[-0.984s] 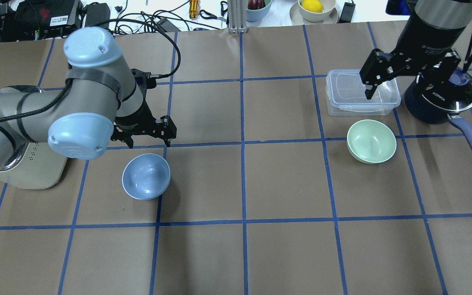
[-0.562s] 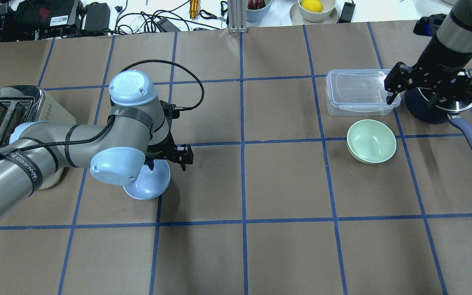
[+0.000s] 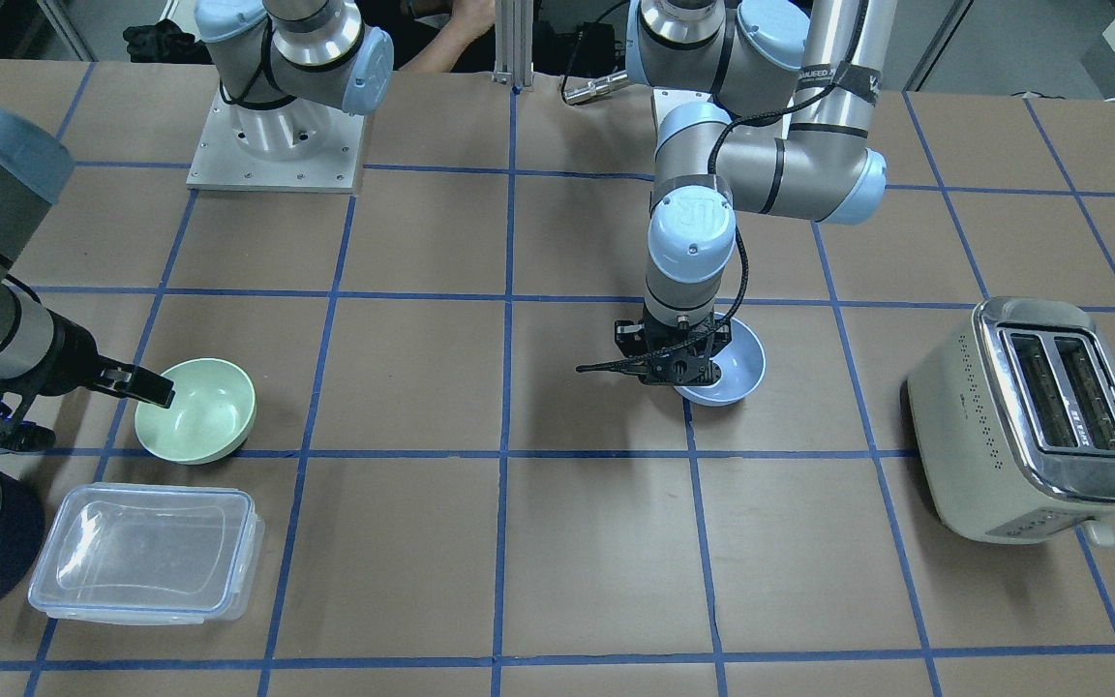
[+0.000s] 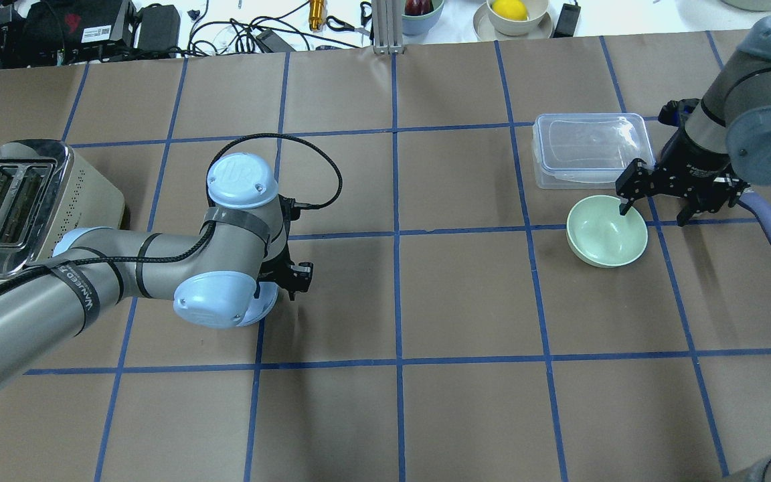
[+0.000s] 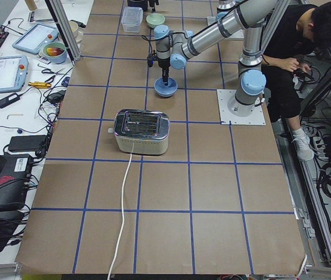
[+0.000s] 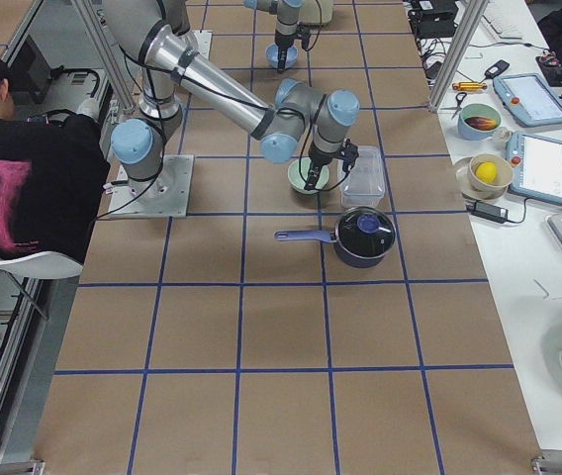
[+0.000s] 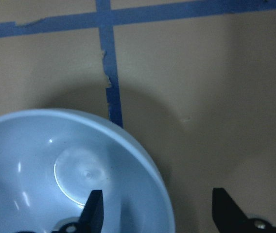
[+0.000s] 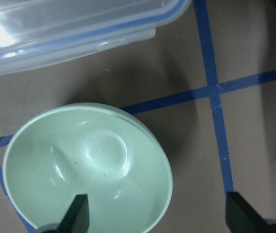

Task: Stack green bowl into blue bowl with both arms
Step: 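Grasp the pale green bowl rim with right gripper while left holds blue bowl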

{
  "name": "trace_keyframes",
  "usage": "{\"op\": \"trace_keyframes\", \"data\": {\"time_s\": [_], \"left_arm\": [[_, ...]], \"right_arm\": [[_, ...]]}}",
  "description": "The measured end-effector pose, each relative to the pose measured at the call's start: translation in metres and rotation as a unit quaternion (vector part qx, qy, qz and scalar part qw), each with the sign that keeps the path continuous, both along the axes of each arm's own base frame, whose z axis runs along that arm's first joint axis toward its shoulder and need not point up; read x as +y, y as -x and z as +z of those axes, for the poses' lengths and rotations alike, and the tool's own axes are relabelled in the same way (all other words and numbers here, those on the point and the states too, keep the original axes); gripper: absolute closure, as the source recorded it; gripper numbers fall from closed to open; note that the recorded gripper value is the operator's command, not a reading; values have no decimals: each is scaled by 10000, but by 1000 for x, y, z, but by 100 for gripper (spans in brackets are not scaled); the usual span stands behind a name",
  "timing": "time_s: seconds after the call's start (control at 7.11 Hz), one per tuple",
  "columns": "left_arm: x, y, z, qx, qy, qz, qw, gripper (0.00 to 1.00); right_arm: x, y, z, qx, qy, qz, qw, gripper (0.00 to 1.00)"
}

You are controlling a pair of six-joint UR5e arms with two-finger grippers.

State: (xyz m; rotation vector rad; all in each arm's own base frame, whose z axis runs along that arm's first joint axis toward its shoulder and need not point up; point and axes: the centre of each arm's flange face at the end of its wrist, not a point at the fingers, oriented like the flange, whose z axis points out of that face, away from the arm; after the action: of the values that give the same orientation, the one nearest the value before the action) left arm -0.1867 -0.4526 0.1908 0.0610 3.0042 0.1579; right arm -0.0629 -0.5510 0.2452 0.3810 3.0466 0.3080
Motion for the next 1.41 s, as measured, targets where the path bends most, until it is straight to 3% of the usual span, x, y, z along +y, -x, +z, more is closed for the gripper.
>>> {"op": "trace_keyframes", "data": {"time_s": [0.14, 0.28, 0.42, 0.84, 1.12, 1.41], "left_arm": [[-4, 2, 4, 3, 88, 60, 9999, 100], [-11, 7, 13, 15, 212, 60, 9998, 100], [-22, 22, 30, 26, 388, -11, 9992, 100], [-56, 135, 84, 225, 678, 246, 9971, 100], [-68, 217, 74, 411, 753, 367, 9956, 100], [-76, 253, 42, 389, 720, 365, 9960, 100]], "right_arm": [[-4, 3, -22, -38, -118, -8, 9999, 32], [-7, 5, -40, -66, -208, 0, 9998, 80], [-8, 5, -51, -102, -274, 25, 9996, 100], [-7, 5, -55, -140, -366, 137, 9991, 100], [-7, 6, -45, -157, -420, 138, 9989, 100], [-9, 7, -10, -186, -419, 243, 9987, 100]]}}
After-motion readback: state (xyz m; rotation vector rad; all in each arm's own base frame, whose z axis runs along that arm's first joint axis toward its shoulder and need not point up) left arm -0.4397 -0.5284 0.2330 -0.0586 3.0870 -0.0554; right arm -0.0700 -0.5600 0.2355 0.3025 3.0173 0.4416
